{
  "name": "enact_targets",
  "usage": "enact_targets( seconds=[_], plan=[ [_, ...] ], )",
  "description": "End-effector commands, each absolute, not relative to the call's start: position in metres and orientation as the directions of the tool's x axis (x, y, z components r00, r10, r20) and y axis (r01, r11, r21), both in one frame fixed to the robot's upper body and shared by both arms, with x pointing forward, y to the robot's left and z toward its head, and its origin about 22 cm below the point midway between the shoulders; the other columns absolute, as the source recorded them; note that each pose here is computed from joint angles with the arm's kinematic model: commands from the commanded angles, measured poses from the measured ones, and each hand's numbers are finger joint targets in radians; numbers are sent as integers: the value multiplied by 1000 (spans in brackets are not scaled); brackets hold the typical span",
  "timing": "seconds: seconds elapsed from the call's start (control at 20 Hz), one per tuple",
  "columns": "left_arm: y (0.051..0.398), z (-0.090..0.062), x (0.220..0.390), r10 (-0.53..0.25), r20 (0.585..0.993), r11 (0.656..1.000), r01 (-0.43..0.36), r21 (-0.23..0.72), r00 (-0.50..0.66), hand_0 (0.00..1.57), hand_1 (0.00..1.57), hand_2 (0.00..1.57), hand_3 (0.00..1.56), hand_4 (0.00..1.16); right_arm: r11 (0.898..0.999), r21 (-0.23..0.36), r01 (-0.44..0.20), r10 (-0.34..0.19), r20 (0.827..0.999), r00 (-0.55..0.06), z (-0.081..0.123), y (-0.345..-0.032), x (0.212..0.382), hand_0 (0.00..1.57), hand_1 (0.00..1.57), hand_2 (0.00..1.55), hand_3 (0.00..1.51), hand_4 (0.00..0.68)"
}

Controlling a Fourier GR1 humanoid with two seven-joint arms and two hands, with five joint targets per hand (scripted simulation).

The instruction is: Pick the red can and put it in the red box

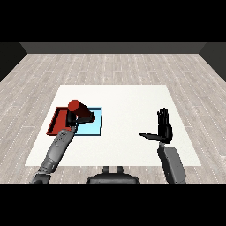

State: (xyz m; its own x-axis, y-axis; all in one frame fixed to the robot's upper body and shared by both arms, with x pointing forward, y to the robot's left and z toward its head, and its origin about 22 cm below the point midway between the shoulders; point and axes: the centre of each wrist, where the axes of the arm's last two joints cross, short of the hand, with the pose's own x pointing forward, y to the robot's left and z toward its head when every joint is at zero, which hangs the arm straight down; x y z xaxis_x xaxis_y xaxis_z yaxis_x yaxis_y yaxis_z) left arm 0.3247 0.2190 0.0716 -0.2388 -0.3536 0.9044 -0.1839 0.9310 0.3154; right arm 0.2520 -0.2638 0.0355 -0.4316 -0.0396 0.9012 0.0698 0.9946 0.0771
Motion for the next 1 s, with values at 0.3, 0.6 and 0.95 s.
enact_targets(
  seconds=[0.3,0.6,0.95],
  plan=[
    [319,58,371,-497,866,815,-314,487,53,1566,1566,1532,1436,1088,989,86,117,-40,936,-348,0,-277,244,0,0,0,0,0],
    [374,-10,344,-488,839,765,-345,544,240,1571,1571,1569,1490,1088,994,56,93,-13,911,-412,-4,-274,242,0,0,0,0,0],
    [373,-26,357,-498,718,661,-323,678,487,1005,1005,1064,1208,939,996,27,81,14,887,-462,2,-278,252,0,0,0,0,0]
  ],
)
